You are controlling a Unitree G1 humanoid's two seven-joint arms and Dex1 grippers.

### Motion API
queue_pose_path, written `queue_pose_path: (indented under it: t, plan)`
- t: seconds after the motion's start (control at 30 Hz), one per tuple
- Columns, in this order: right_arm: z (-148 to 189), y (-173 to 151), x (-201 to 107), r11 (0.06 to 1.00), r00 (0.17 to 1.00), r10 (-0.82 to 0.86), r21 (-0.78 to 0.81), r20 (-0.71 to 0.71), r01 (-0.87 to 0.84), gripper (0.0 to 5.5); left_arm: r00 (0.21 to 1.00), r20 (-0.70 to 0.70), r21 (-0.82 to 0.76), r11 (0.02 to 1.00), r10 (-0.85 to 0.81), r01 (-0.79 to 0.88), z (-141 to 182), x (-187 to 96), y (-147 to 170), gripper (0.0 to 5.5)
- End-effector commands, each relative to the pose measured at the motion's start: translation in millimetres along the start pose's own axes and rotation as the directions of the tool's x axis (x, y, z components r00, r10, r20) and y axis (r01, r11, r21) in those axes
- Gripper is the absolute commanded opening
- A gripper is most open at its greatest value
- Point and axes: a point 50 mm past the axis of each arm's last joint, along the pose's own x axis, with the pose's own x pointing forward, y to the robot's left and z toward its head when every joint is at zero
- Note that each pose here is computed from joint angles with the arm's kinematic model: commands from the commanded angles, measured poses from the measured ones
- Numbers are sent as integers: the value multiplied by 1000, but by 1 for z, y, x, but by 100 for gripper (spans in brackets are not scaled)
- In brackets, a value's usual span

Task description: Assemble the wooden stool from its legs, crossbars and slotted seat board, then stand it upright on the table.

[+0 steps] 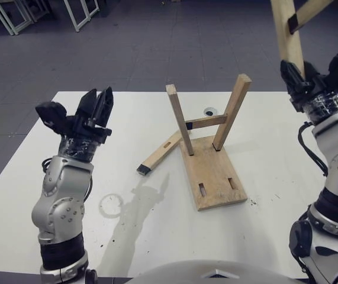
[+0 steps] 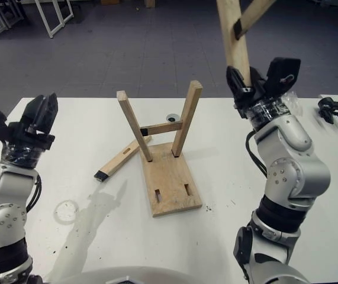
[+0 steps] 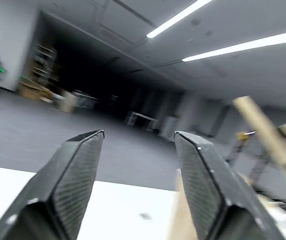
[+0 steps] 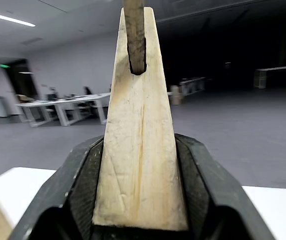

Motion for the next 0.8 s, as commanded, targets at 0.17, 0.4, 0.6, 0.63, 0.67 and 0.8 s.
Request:
queue_pose_path:
  t: [0.17, 0.4, 0.6, 0.63, 0.67, 0.8]
  plan:
    - [9, 49, 12, 849, 880, 474, 264, 1, -458, 200, 892, -175, -402, 857, -417, 322, -1, 19, -70, 381]
    - [-12, 81, 12, 682, 735, 678, 396, -24, -615, 200, 836, -256, -478, 815, -485, 327, -18, 16, -64, 381]
    - [-16, 92, 2, 581, 660, 751, 467, 7, -666, 200, 841, -256, -520, 801, -477, 297, -19, 15, -50, 381]
    - [-17, 93, 0, 570, 649, 760, 474, 3, -671, 200, 842, -243, -529, 794, -481, 301, -18, 17, -49, 381]
    - [-18, 94, -2, 562, 640, 768, 481, -3, -672, 200, 844, -227, -538, 785, -485, 307, -15, 19, -49, 381]
    - [-26, 97, -8, 543, 608, 793, 503, -42, -673, 200, 805, -107, -594, 687, -583, 419, 3, 24, -62, 381]
